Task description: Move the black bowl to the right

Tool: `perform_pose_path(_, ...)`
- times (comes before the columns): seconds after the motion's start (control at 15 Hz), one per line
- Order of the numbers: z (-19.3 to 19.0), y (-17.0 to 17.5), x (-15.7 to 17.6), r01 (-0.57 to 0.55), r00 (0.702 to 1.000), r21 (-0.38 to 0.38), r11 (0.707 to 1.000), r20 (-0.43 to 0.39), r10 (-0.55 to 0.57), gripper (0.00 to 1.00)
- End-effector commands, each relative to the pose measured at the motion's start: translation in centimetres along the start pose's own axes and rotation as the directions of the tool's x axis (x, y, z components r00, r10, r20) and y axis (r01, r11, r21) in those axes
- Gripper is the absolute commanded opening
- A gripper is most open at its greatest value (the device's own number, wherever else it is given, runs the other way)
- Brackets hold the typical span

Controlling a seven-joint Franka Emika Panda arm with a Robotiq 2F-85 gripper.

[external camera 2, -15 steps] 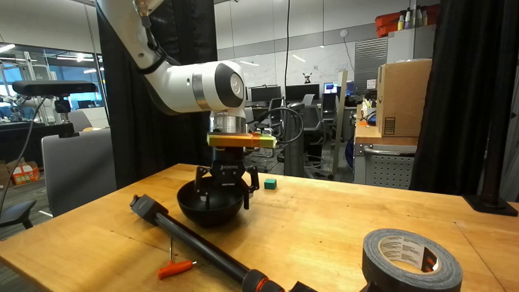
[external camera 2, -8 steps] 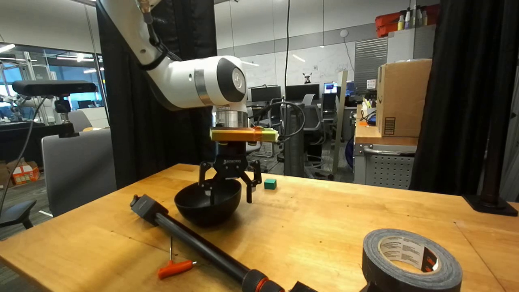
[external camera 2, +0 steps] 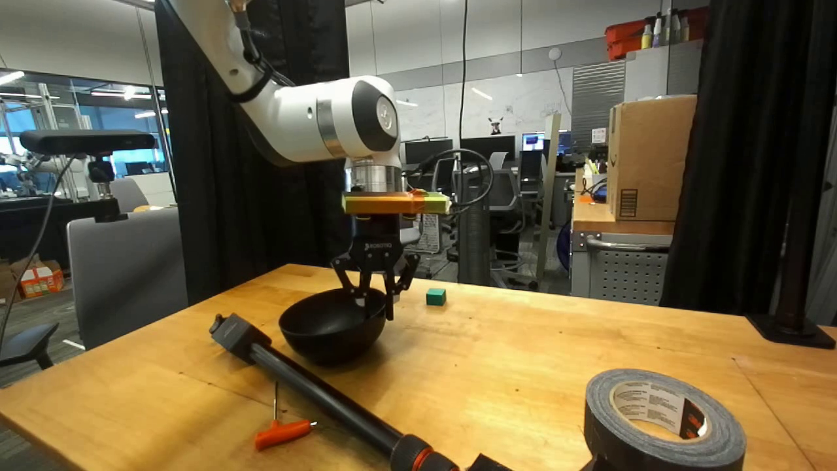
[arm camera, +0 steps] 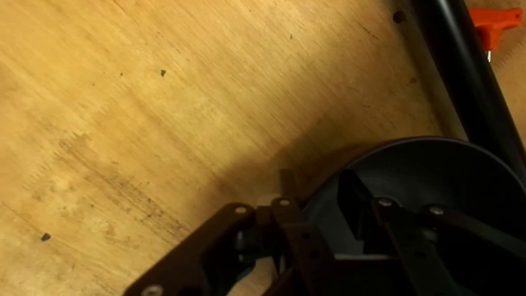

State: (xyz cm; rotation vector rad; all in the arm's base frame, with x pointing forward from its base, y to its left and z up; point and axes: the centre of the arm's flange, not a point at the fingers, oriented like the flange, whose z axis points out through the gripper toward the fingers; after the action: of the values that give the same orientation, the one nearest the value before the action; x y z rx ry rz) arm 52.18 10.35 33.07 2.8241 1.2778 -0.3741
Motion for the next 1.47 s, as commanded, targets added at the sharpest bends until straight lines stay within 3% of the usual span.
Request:
perform_pose_path(0.0, -1.0, 0.5, -0.4, -0.014, 1.000, -0.014, 1.000, -0.001, 0.014, 0.05)
perform_pose_path(0.07, -0.9, 0.6, -0.4, -0.016, 1.000, -0.015, 1.000, -0.002, 0.016, 0.00)
perform_pose_path(0.73, -0.9, 2.8, -2.4, -0.056, 0.998, -0.030, 0.998, -0.002, 0.056, 0.01)
perform_pose_path(1.4, -1.9, 11.1, -8.2, -0.198, 0.980, -0.074, 0.977, -0.010, 0.197, 0.01)
